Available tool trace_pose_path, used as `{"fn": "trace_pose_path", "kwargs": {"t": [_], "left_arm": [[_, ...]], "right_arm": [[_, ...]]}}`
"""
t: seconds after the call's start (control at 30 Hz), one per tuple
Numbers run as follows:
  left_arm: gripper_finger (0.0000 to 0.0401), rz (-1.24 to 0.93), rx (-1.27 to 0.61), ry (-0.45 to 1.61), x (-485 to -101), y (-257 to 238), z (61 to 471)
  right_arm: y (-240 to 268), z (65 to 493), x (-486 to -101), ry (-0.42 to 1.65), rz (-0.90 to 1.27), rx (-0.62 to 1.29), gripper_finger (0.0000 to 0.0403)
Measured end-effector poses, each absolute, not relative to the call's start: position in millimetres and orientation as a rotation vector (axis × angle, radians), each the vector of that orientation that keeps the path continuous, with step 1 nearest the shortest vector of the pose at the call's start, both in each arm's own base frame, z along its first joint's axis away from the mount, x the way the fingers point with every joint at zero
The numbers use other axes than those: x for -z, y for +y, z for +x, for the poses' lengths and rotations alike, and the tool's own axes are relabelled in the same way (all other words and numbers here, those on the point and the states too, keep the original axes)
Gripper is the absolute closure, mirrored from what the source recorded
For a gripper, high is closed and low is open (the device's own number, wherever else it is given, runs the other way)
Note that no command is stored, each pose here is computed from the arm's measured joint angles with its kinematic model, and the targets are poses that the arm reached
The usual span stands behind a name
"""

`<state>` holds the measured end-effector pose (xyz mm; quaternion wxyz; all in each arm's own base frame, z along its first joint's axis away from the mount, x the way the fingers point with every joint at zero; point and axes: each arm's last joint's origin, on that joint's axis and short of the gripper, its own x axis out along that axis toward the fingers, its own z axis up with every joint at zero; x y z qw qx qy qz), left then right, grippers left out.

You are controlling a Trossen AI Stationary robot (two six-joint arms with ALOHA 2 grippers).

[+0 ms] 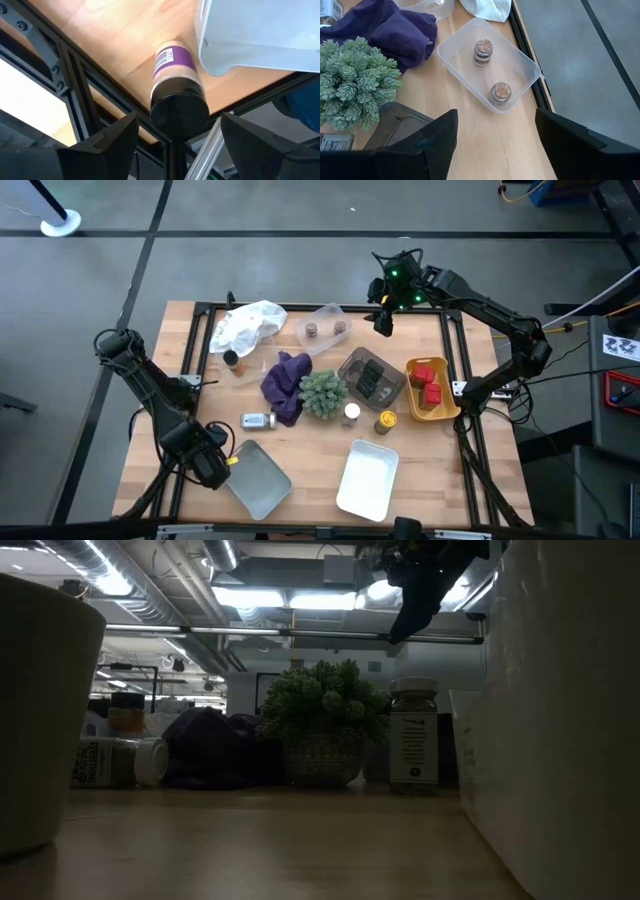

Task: Sort spices by type
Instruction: Put the black seasoning bottle into the left transparent bin

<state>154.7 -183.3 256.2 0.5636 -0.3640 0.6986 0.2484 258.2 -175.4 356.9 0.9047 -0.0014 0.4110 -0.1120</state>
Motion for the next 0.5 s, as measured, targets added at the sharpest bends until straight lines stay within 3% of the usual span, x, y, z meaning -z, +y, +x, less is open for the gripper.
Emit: {"fn": "trace_pose_path", "kwargs": {"t": [0.5], "left_arm": [[0.0136, -0.857, -0.605, 1.640, -253.5, -188.6, 151.8]], "right_arm": [[-175.4, 258.2, -357.0, 0.849, -0.005, 0.231, 0.0136]]}}
